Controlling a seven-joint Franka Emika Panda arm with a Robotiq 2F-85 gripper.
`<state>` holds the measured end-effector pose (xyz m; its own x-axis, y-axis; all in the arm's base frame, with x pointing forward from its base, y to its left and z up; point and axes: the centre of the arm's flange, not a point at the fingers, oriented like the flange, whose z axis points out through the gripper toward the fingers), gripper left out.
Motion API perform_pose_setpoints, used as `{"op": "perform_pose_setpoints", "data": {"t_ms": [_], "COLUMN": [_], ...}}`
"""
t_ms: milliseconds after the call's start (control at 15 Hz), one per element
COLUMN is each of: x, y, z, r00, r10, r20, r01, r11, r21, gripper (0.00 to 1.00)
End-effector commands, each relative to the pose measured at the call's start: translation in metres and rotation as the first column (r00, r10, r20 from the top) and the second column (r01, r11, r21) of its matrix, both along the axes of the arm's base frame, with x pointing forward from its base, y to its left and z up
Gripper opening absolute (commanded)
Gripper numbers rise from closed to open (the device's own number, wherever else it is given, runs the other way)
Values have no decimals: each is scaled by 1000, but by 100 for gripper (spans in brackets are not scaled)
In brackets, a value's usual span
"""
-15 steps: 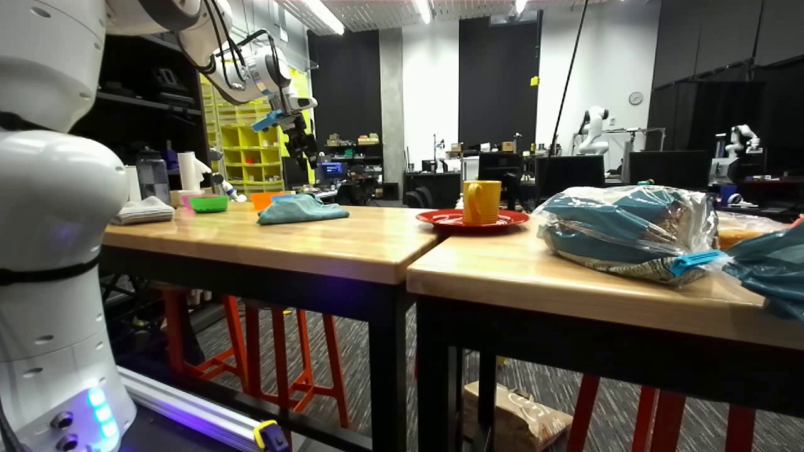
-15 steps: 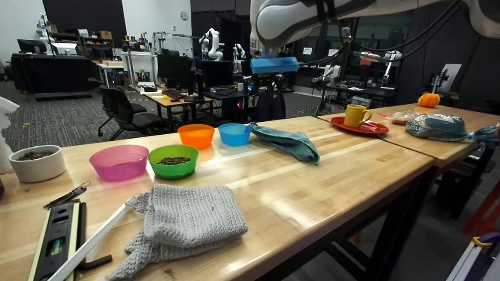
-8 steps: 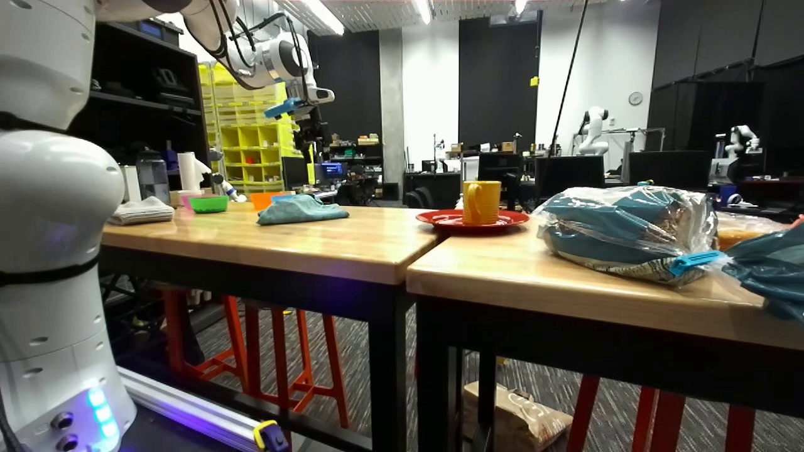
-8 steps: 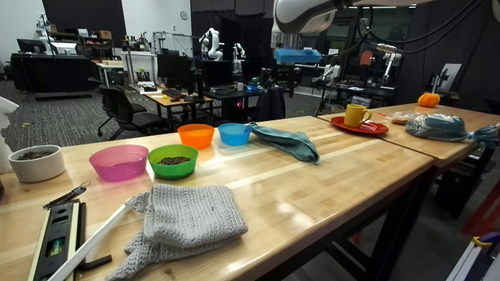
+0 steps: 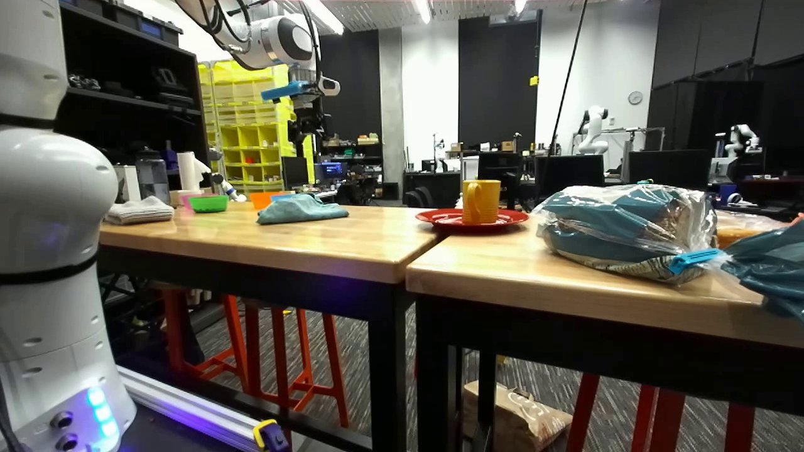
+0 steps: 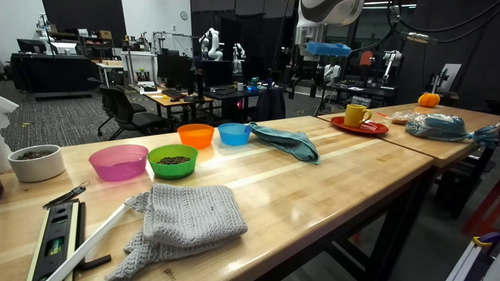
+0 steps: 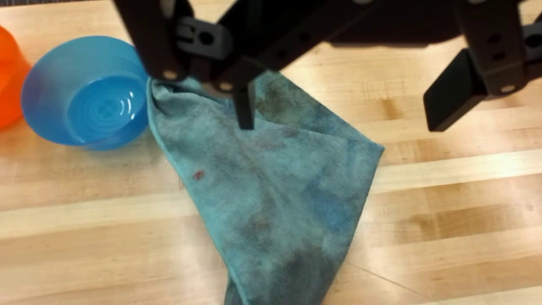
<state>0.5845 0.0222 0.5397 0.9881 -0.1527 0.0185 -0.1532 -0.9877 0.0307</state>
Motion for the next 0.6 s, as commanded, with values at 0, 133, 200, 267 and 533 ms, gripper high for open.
{"op": "perform_pose_setpoints", "data": {"t_ms": [0, 133, 200, 267, 533], "x": [-2, -4, -4, -4, -4], "y": [-1, 0, 0, 0, 0], "z": [0, -1, -2, -2, -2], "r00": [1000, 1000, 1000, 1000, 1000], "r10": [2, 4, 5, 5, 5], "r20": [-2, -5, -6, -7, -7], "r01": [-2, -4, -5, -5, -5], "r11": [1000, 1000, 1000, 1000, 1000], "r21": [0, 0, 0, 0, -1], "gripper": [100, 100, 100, 100, 100]}}
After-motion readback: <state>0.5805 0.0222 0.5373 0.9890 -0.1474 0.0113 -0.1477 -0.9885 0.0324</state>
